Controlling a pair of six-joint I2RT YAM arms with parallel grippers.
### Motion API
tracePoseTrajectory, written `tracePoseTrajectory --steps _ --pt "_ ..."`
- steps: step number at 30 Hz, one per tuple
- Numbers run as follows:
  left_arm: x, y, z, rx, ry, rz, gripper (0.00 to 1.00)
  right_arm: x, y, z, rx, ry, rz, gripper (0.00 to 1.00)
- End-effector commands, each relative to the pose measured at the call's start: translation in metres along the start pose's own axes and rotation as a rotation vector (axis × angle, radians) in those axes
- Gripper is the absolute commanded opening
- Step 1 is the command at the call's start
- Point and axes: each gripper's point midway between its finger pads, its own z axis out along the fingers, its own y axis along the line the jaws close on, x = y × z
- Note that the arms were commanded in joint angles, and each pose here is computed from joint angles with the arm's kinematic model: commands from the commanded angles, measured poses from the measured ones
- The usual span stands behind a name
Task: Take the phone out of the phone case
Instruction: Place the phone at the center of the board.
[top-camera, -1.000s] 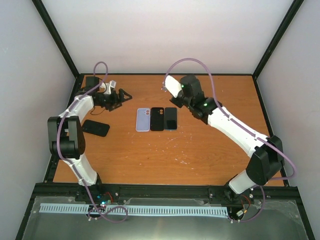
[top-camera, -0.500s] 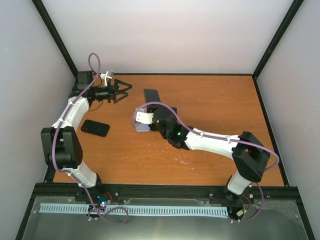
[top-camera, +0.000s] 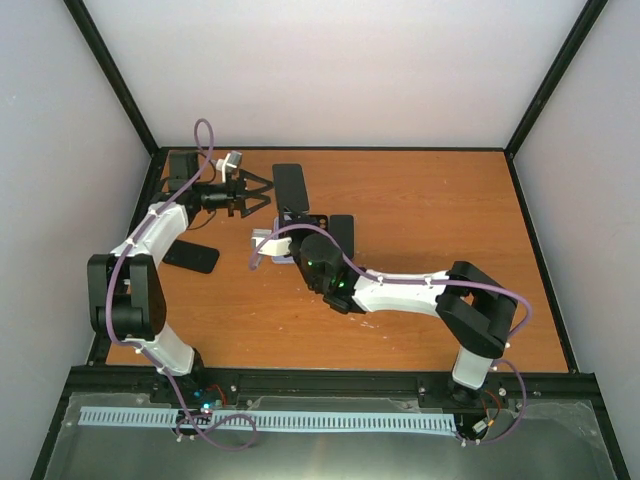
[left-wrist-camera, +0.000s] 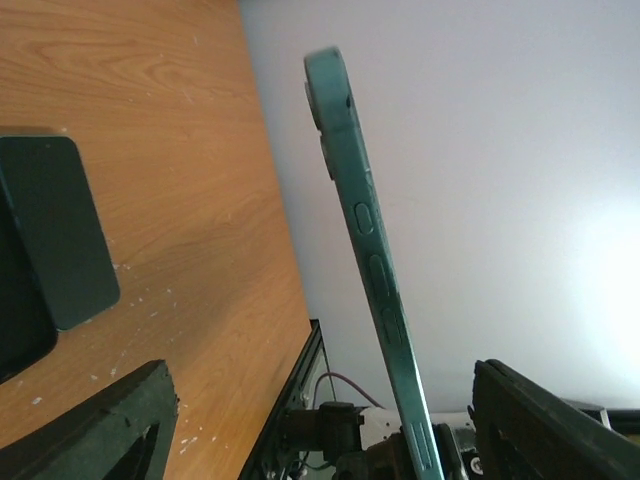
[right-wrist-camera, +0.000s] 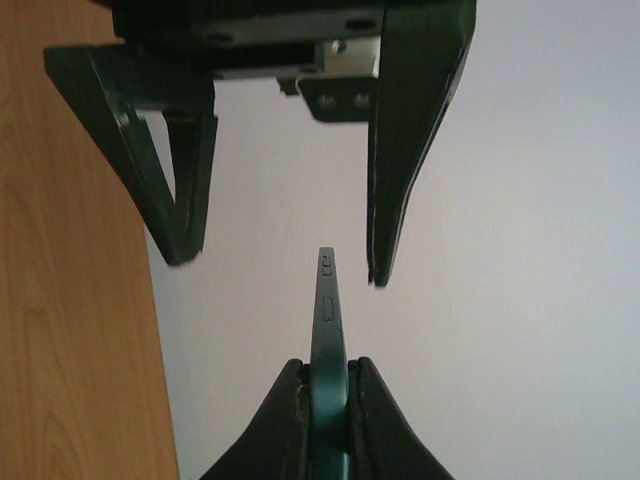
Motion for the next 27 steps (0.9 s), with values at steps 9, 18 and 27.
tracePoseTrajectory --steps 9,18,27 --pt "0.009 -0.025 0.016 0.078 0.066 0.047 0.46 -0.024 -0.014 -0.012 0.135 -0.042 -0.032 0.03" --pt "0.009 -0.023 0.017 0.086 0.075 0.036 0.13 -0.029 -0.006 -0.017 0.157 -0.053 -0.067 0.13" --pt "-0.001 -0.026 0.009 0.087 0.055 0.067 0.03 -0.024 0.014 -0.027 0.102 -0.069 -0.072 0.54"
